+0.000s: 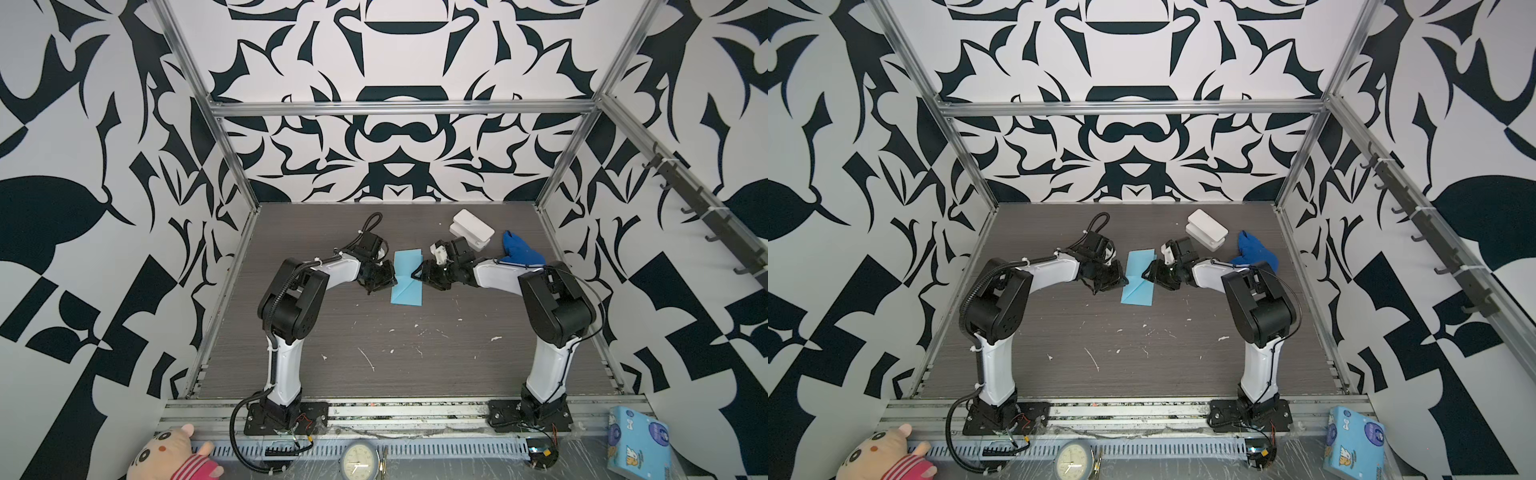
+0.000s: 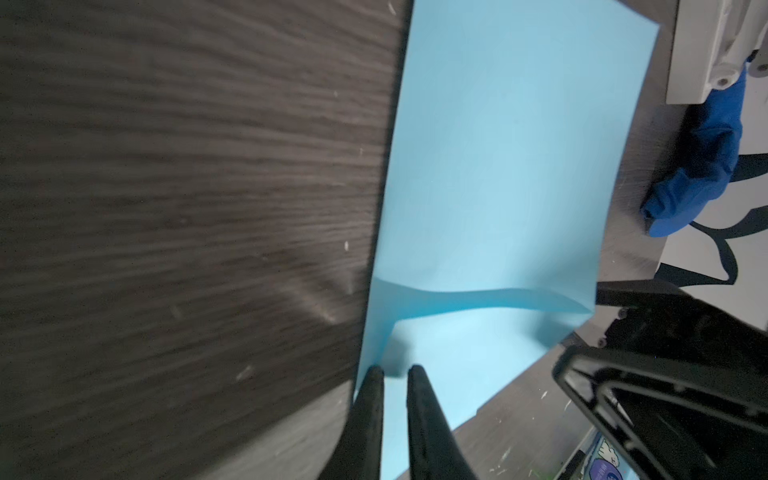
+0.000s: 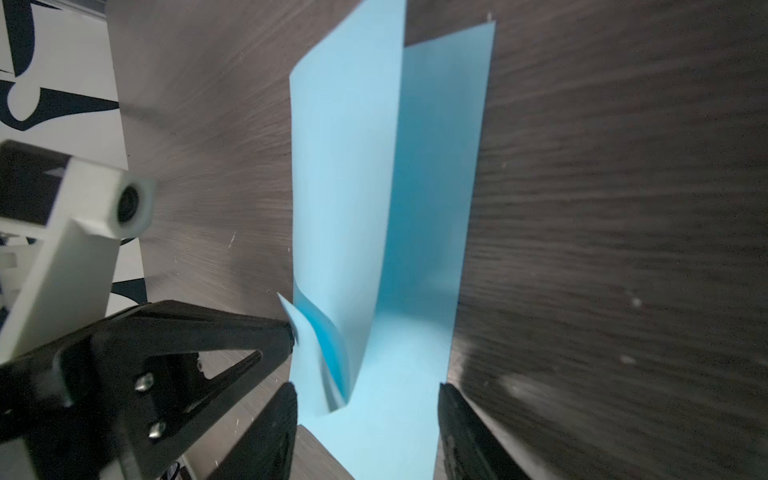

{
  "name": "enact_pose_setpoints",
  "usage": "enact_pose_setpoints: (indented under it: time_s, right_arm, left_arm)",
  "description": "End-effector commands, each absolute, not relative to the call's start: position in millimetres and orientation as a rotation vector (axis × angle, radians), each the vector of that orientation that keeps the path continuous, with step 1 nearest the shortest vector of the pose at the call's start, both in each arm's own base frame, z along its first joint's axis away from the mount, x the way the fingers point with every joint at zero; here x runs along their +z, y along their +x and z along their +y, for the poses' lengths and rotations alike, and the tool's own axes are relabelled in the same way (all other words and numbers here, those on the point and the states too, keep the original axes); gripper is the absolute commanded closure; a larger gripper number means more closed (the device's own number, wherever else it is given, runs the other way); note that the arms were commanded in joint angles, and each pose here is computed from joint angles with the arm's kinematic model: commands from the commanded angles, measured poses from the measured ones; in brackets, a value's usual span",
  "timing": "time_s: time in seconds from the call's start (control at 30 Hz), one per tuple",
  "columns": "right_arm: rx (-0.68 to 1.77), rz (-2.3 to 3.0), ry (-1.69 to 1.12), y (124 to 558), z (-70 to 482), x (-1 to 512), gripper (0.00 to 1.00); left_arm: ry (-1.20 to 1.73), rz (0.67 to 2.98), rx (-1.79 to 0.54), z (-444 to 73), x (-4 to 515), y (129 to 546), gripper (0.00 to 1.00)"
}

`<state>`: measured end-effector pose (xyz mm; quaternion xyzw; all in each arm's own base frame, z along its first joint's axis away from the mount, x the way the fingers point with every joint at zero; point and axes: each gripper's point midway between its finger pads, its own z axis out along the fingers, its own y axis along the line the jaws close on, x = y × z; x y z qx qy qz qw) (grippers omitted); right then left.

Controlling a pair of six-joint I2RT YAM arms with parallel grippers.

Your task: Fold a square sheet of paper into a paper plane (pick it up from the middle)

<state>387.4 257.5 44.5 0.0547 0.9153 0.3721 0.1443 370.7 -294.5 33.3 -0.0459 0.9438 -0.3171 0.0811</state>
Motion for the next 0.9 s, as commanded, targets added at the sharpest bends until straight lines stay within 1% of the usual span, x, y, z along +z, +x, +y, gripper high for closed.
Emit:
enact_pose_setpoints:
  time_s: [0.0,0.1,0.33,0.53,0.67,0.7,0.77,0.87]
  right_arm:
    - [1.168,2.572,0.132,396,274,63,0.46]
    - [1.191,2.569,0.112,396,281,63,0.5]
    - [1.239,2.561,0.082,396,298,62,0.67]
    - [1.274,2.531,0.114,400,301,62,0.74]
    - [1.248,2.522,0.162,404,297,60,0.88]
    - [1.244,2.509,0.164,404,296,62,0.92]
    - [1.253,2.455,0.147,407,296,78,0.97]
    - [1.306,2.348,0.103,409,298,109,1.0]
  left_arm:
    - [-0.145,2.837,-0.917,-293,28,373,0.84]
    - [-0.143,2.839,-0.92,-294,28,373,0.84]
    - [-0.142,2.849,-0.922,-294,25,372,0.84]
    - [-0.144,2.842,-0.914,-292,29,372,0.84]
    - [-0.143,2.806,-0.923,-288,45,372,0.83]
    - [-0.151,2.796,-0.926,-285,49,372,0.82]
    - [-0.183,2.751,-0.954,-275,64,371,0.77]
    - [-0.256,2.661,-1.088,-262,91,368,0.62]
